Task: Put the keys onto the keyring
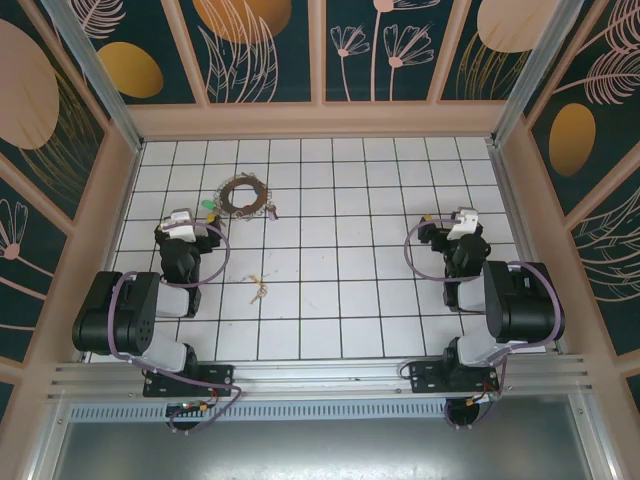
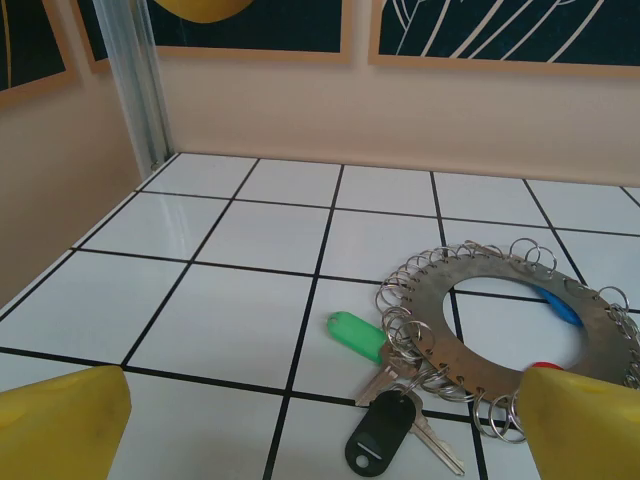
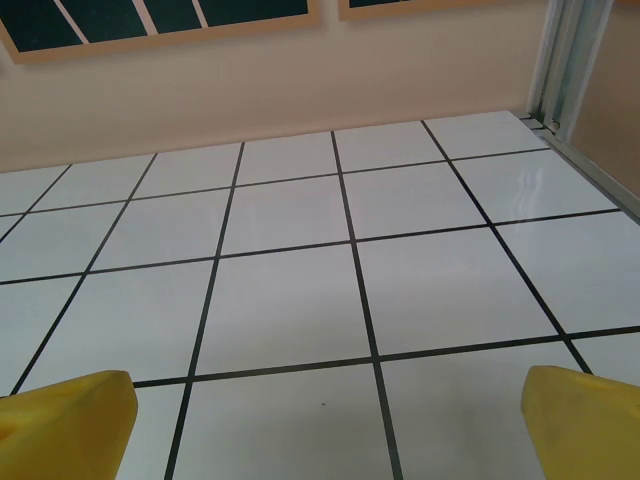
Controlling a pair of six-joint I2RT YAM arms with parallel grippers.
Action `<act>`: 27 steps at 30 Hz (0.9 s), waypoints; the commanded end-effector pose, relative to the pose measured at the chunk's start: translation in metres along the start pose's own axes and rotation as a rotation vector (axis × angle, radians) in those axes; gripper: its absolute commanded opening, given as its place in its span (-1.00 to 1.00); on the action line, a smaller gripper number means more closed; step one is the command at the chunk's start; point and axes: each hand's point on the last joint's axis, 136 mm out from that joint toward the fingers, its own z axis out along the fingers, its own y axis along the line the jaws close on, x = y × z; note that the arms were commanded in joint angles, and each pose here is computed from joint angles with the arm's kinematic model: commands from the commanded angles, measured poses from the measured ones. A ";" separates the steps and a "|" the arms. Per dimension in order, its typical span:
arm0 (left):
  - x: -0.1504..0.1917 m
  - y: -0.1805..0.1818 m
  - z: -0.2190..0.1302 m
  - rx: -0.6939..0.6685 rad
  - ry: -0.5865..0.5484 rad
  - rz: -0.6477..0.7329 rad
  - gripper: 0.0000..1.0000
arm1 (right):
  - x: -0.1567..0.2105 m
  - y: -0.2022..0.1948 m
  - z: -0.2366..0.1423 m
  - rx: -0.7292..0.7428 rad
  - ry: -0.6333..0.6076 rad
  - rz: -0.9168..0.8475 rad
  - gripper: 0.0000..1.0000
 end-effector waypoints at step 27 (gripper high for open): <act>-0.023 0.014 0.001 -0.079 -0.065 -0.043 0.98 | -0.021 -0.012 -0.009 0.007 -0.072 0.078 0.98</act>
